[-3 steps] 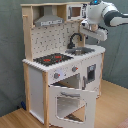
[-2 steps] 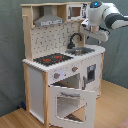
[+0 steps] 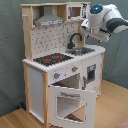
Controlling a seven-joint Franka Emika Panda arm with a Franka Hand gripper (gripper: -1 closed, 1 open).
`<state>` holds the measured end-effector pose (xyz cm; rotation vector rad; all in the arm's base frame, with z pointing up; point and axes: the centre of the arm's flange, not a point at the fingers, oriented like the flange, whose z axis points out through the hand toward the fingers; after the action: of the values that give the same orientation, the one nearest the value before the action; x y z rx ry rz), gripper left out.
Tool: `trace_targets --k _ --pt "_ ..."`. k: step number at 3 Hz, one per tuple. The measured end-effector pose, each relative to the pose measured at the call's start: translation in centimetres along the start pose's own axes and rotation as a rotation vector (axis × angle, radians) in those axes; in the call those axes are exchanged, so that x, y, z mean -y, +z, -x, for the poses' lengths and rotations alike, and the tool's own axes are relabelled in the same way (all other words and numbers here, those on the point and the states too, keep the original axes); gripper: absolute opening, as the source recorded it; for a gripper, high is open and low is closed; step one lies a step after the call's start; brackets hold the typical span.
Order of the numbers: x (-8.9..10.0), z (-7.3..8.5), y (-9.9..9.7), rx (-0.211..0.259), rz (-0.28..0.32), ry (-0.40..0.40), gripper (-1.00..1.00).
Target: Play with the kitchen
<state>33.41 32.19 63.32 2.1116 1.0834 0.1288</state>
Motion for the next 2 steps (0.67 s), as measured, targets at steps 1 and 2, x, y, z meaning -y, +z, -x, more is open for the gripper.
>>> trace_targets --k 1,2 --pt "1.2 0.0 -1.5 0.008 0.096 -0.020 1.00" --pt "1.9 0.1 -2.8 0.011 0.186 -0.033 1.00"
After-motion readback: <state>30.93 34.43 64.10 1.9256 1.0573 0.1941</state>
